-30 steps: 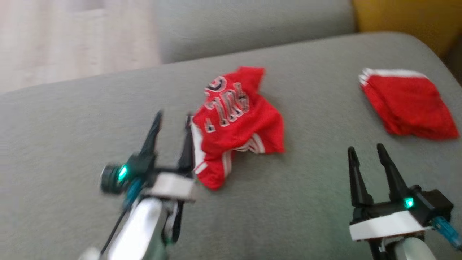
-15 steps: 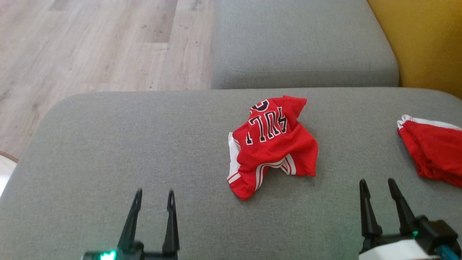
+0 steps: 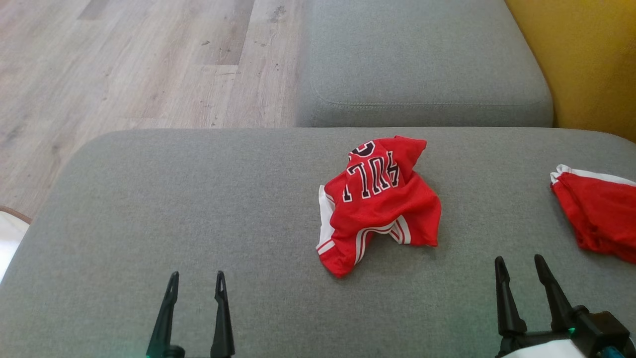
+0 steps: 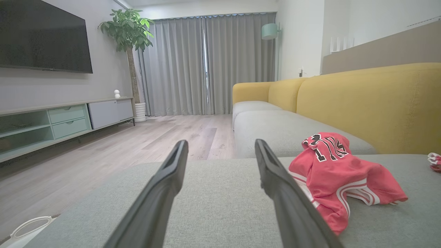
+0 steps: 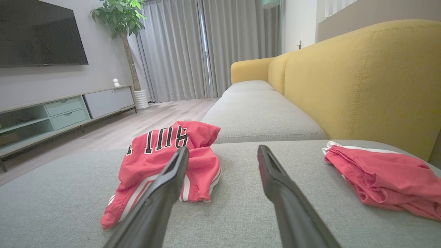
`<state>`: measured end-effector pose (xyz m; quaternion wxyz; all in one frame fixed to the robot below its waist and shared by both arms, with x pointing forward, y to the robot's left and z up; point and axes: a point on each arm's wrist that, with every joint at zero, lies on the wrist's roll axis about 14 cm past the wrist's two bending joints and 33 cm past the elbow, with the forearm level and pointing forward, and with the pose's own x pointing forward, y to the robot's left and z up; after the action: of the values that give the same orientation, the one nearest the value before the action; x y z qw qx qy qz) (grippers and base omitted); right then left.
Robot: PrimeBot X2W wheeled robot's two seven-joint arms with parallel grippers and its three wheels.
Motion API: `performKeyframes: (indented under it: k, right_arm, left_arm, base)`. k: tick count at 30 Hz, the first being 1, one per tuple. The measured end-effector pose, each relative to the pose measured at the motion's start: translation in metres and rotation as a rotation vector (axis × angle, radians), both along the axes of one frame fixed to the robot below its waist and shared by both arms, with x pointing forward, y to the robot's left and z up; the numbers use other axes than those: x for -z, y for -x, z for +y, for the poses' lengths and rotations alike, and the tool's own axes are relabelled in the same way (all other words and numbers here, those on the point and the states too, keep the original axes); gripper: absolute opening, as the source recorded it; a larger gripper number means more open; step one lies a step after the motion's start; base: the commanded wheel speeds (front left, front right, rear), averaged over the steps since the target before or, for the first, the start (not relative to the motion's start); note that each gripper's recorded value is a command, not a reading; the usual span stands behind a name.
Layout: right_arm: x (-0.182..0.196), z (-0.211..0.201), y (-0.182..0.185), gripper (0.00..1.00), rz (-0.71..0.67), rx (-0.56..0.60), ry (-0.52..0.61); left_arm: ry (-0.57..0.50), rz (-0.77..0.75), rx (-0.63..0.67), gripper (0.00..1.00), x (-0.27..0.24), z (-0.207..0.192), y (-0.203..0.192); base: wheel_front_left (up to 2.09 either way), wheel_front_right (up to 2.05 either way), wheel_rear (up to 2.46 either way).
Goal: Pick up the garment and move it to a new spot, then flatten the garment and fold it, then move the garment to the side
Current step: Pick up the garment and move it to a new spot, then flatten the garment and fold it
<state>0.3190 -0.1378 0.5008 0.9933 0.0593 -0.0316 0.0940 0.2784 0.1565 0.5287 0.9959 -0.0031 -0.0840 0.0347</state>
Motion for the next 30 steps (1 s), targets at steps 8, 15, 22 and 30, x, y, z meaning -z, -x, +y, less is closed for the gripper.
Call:
performKeyframes:
  k: [8, 15, 22, 30]
  right_arm:
    - [0.000, -0.001, 0.001, 1.00, -0.002, 0.006, -0.002]
    - [0.002, -0.005, 0.005, 1.00, 0.004, 0.019, -0.006]
    - [0.007, -0.021, 0.010, 1.00, 0.021, 0.077, -0.014]
    - [0.011, -0.039, 0.011, 1.00, 0.037, 0.142, -0.018]
  left_arm:
    - [0.001, 0.015, 0.012, 1.00, 0.005, 0.000, -0.001]
    - [0.036, 0.057, 0.085, 1.00, 0.017, -0.015, -0.004]
    - [0.059, 0.100, 0.191, 1.00, 0.026, -0.043, -0.017]
    - [0.073, 0.116, 0.436, 1.00, 0.026, -0.112, -0.048]
  base:
    - [0.00, 0.00, 0.00]
    - [0.00, 0.00, 0.00]
    - [0.00, 0.00, 0.00]
    - [0.00, 0.00, 0.00]
